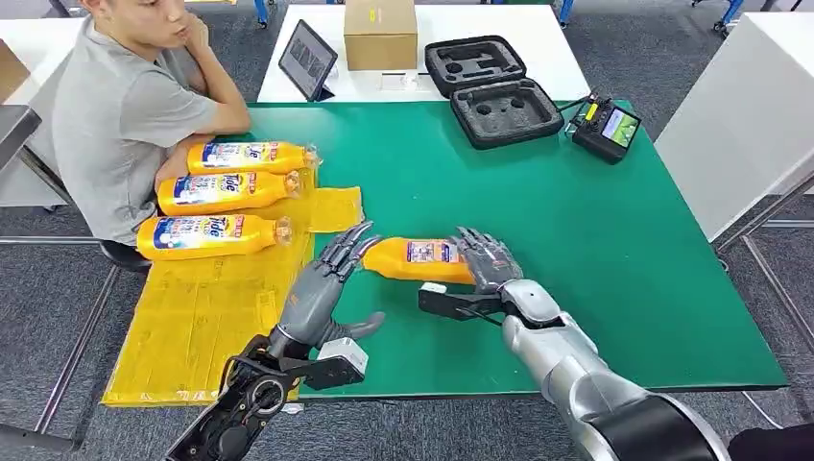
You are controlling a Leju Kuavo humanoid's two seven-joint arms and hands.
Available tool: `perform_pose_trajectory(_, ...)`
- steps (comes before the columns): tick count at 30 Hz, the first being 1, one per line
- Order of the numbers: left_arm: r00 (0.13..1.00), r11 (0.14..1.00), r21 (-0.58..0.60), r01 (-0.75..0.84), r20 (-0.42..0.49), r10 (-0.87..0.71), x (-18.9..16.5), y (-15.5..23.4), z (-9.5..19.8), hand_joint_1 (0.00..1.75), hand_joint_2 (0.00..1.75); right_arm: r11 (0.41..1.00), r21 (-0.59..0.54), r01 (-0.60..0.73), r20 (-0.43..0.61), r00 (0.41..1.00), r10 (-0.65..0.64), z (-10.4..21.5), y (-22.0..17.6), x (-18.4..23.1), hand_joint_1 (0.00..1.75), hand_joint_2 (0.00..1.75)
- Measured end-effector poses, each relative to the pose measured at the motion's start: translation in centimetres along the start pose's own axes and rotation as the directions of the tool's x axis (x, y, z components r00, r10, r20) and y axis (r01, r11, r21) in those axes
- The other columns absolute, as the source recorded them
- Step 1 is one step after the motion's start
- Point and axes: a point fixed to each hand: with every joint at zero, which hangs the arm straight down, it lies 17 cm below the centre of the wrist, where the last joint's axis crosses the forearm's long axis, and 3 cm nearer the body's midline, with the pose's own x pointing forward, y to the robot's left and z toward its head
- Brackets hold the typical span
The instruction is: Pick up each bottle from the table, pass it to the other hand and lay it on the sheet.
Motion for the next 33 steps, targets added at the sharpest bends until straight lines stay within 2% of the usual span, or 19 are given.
perform_pose_trajectory(3,1.000,1.000,0.001,-0.004,-0.001,0.004,-0.05,0.01,0.00,0.00,1.75,1.000,0.003,-0.019,0.002,1.000,0.019,-0.08,-0.04,0.06,0.00,1.75)
perform_pose_trajectory(4,1.000,1.000,0.001,-0.004,-0.003,0.004,-0.09,-0.03,0.02,0.00,1.75,0.999,0.005,-0.031,0.003,1.000,0.031,-0.12,-0.04,0.10,1.68,1.75)
perform_pose_trajectory(5,1.000,1.000,0.000,-0.004,-0.003,0.004,-0.10,-0.05,0.04,0.00,1.75,0.999,0.007,-0.042,0.006,0.999,0.042,-0.15,-0.04,0.17,1.75,1.75)
perform_pose_trajectory(15,1.000,1.000,0.003,-0.008,-0.002,0.008,0.04,-0.12,-0.07,0.00,1.75,0.994,0.099,-0.045,0.024,0.999,0.043,-0.44,0.83,0.51,1.75,1.75)
perform_pose_trajectory(20,1.000,1.000,0.002,-0.009,-0.002,0.009,0.04,-0.14,-0.05,0.00,1.75,0.993,0.110,-0.038,0.023,0.999,0.036,-0.52,0.79,0.46,1.75,1.75)
perform_pose_trajectory(33,1.000,1.000,-0.004,-0.013,0.006,0.013,0.18,-0.24,-0.04,0.00,1.75,0.989,0.124,0.077,0.034,0.996,-0.082,-0.40,0.78,0.61,1.75,1.75)
